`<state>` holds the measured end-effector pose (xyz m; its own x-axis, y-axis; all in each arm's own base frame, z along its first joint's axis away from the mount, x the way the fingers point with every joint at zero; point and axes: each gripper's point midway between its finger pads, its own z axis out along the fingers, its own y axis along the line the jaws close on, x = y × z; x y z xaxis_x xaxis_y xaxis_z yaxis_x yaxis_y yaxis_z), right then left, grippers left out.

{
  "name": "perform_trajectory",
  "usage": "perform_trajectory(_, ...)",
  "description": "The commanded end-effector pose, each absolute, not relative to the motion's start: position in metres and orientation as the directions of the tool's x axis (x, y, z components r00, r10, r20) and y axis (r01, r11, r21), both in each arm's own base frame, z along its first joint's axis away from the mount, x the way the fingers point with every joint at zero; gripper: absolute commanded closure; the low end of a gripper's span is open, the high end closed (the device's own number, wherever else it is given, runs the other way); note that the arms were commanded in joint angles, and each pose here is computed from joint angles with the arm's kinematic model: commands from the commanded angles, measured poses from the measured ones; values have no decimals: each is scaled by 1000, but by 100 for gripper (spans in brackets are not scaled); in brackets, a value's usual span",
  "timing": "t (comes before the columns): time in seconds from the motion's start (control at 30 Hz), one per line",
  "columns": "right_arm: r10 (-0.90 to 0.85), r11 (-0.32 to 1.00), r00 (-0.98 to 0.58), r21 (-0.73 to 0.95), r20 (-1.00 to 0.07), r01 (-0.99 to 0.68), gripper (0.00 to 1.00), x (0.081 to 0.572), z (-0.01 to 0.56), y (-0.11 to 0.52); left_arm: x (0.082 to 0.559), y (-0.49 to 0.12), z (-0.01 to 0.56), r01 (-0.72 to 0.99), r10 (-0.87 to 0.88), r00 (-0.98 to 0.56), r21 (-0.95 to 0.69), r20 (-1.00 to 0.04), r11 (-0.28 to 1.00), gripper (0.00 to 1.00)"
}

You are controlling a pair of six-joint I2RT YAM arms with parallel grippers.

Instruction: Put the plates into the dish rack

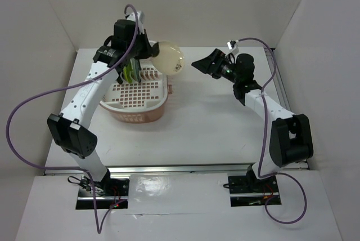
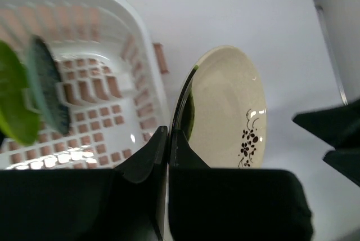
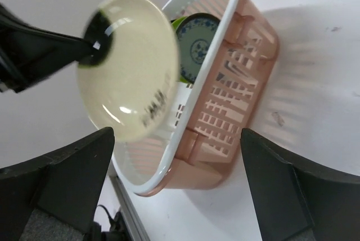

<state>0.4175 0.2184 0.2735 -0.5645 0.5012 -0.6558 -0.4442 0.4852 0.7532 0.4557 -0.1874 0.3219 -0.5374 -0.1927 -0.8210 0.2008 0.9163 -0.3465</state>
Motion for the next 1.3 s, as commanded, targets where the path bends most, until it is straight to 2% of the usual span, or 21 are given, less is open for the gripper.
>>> perform_trajectory(0.0, 535, 537, -506, 735, -676, -414, 0, 425, 280, 197, 467, -132, 382, -6, -223, -334, -235, -916, 972, 100)
perform_trajectory(0.1, 526, 563, -527, 738, -667, -372, 0, 425, 265, 191, 479, -98, 385, -186, -157, -273, -108, -949, 977, 100)
perform_trajectory(0.2, 522, 568, -548, 746, -653, -348, 0, 422, 254, 190, 491, -92, 383, -280, -41, -245, 31, -969, 960, 100)
perform_trajectory(0.47, 491, 589, -597, 746, -635, -310, 0, 415, 234, 187, 513, -94, 352, -379, 221, -301, 329, -928, 865, 100)
perform_trajectory(0.6, 490, 590, -601, 748, -631, -304, 0, 413, 227, 187, 516, -91, 344, -415, 281, -315, 398, -906, 818, 100)
perform_trajectory(0.77, 490, 575, -630, 767, -602, -286, 0, 412, 216, 189, 518, -87, 351, -450, 297, -294, 406, -909, 796, 100)
perform_trajectory(1.27, 470, 561, -647, 769, -600, -307, 0, 413, 216, 200, 526, -107, 295, -389, 343, -386, 488, -857, 781, 100)
